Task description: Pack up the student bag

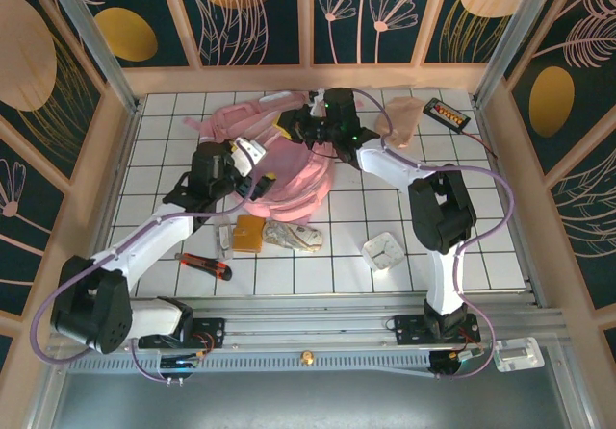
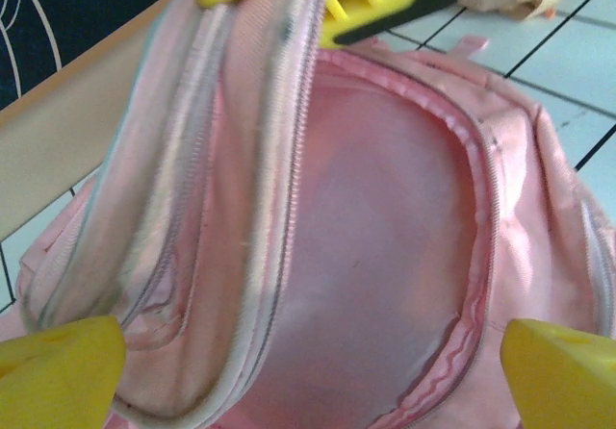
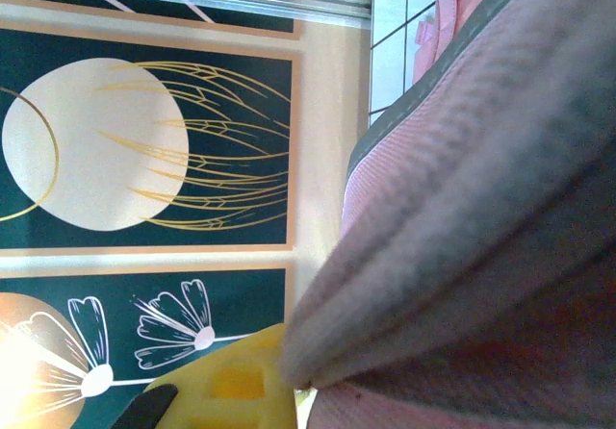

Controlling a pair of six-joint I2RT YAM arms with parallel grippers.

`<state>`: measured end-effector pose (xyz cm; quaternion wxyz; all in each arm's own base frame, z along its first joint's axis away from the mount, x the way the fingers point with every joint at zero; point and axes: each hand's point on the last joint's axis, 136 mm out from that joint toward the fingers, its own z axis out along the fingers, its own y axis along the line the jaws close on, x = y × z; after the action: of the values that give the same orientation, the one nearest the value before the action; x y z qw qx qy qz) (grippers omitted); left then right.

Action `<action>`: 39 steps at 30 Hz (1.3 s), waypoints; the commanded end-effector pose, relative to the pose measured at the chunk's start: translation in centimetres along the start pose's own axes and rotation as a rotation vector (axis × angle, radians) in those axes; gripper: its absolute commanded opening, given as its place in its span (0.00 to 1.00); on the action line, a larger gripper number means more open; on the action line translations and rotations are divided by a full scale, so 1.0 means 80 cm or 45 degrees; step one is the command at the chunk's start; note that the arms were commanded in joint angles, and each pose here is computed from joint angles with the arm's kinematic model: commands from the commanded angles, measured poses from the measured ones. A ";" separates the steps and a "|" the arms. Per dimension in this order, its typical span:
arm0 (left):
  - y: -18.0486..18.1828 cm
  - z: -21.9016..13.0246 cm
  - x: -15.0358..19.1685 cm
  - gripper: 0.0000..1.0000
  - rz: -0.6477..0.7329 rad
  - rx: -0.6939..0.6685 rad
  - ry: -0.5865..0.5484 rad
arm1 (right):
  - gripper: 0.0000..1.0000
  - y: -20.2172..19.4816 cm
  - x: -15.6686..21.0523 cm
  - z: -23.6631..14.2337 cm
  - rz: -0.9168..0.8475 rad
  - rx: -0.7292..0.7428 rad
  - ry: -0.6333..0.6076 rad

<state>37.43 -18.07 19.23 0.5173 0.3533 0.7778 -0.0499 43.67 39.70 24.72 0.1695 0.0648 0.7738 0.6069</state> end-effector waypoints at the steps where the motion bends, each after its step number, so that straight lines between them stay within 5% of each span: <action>1: 0.036 0.013 -0.012 0.99 0.101 -0.195 0.004 | 0.02 0.056 -0.010 -0.004 -0.140 -0.155 -0.019; 5: 0.068 0.024 -0.015 0.89 0.035 -0.359 0.029 | 0.03 0.052 -0.006 -0.004 -0.127 -0.155 -0.006; 7: 0.070 0.031 -0.022 0.70 0.021 -0.348 0.025 | 0.07 0.050 -0.004 -0.005 -0.124 -0.152 0.001; 9: 0.066 0.041 -0.019 0.38 0.002 -0.317 0.048 | 0.16 0.046 -0.003 -0.008 -0.122 -0.141 0.006; 12: 0.070 0.050 -0.032 0.14 -0.027 -0.301 0.046 | 0.36 0.042 0.001 -0.021 -0.133 -0.110 0.007; 15: 0.070 0.054 -0.037 0.02 -0.069 -0.292 0.040 | 0.51 0.035 -0.007 -0.056 -0.164 -0.052 -0.038; 20: 0.075 0.055 -0.048 0.00 -0.153 -0.288 0.048 | 0.61 -0.001 -0.023 -0.155 -0.279 0.225 -0.216; 27: 0.076 0.044 -0.080 0.00 -0.291 -0.249 -0.037 | 0.71 -0.137 -0.097 -0.316 -0.181 0.655 -0.494; 39: 0.068 0.052 -0.076 0.00 -0.312 -0.203 -0.037 | 0.75 -0.311 -0.222 -0.380 -0.016 0.956 -0.583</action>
<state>44.50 -17.66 21.14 0.5104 0.2244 0.8299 -0.0208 50.70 1.97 9.31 0.2756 0.2585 0.8837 0.2762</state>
